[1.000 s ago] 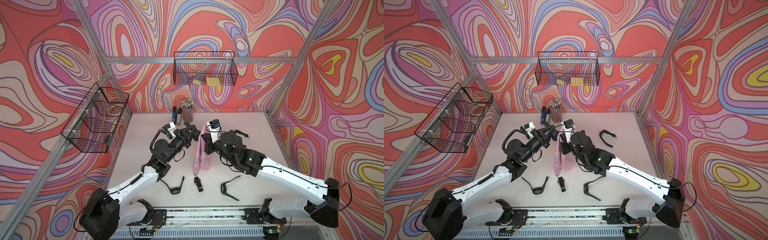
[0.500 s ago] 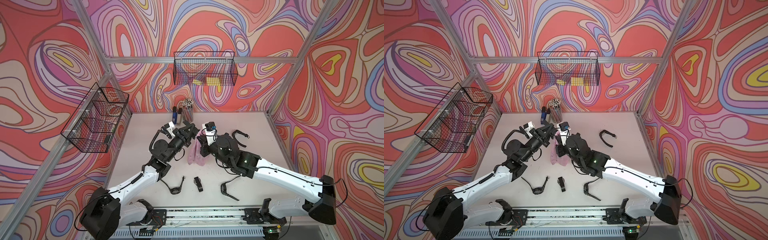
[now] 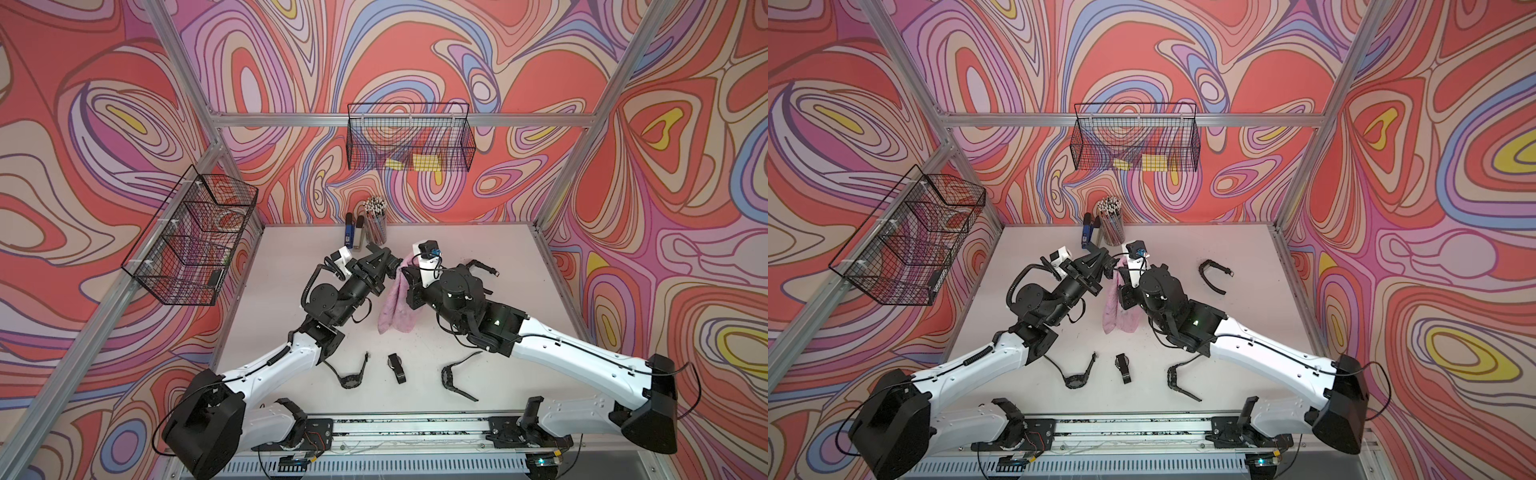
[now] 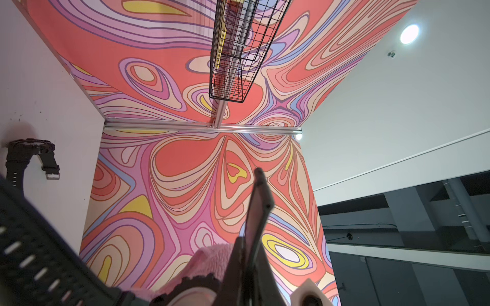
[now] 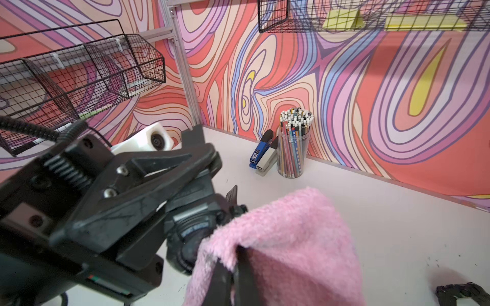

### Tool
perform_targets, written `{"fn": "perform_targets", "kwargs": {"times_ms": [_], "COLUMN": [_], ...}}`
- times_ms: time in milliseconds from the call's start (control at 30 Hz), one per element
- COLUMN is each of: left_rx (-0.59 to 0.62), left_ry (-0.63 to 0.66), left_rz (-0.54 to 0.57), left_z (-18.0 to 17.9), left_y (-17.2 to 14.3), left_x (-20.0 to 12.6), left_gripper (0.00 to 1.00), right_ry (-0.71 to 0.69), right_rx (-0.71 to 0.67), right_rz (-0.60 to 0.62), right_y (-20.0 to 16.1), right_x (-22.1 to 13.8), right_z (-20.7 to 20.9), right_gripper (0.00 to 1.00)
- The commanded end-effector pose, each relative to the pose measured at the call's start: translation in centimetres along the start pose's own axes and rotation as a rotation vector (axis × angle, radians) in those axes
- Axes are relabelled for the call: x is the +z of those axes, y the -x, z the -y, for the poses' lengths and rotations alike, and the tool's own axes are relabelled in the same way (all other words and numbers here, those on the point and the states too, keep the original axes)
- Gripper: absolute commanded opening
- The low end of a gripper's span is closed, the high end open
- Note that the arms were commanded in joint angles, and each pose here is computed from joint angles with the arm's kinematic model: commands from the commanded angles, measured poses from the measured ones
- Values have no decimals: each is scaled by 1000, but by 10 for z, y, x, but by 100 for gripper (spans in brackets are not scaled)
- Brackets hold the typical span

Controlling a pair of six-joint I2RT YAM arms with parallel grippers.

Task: Wipe the watch dial
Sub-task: Wipe the dirt from the watch dial.

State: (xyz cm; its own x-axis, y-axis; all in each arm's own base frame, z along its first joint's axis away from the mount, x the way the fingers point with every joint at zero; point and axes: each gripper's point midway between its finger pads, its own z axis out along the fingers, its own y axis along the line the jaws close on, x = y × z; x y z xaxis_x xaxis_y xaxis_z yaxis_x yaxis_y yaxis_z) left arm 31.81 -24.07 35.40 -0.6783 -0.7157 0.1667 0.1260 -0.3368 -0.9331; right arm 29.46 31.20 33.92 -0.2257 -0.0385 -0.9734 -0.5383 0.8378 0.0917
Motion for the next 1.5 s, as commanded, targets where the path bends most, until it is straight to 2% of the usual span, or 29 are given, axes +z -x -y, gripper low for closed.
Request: {"fn": "perform_targets", "kwargs": {"times_ms": [0,233,467,667,800,1000,1233,1467], "left_rx": [-101,-230,-275,-284,-285,-284,-282,-281], "left_ry": [-92,-87,-69,-58,-66,-77,-83,-84], "left_rz": [-71,-11,17,78,77,76,85,78], "left_z": [14,-16,-33,-42,-39,-35,-32,-32], "left_y": [-20,-13,-9,2,2,1,3,1], "left_x": [-7,-12,-14,-31,-32,-32,-34,-30], "left_gripper": [0,0,0,0,0,0,0,0], "right_ry": [-40,52,144,136,41,34,87,140], "right_rx": [-13,-7,-43,-37,-60,8,23,-34], "right_rz": [29,-39,-109,-135,-129,-139,-172,-194], "right_y": [17,-12,-50,-70,-66,-63,-75,-89], "right_x": [-4,-9,-6,-6,-4,2,-2,-4], "right_z": [14,2,-38,-39,-19,6,-5,-43], "right_gripper": [0,0,0,0,0,0,0,0]}}
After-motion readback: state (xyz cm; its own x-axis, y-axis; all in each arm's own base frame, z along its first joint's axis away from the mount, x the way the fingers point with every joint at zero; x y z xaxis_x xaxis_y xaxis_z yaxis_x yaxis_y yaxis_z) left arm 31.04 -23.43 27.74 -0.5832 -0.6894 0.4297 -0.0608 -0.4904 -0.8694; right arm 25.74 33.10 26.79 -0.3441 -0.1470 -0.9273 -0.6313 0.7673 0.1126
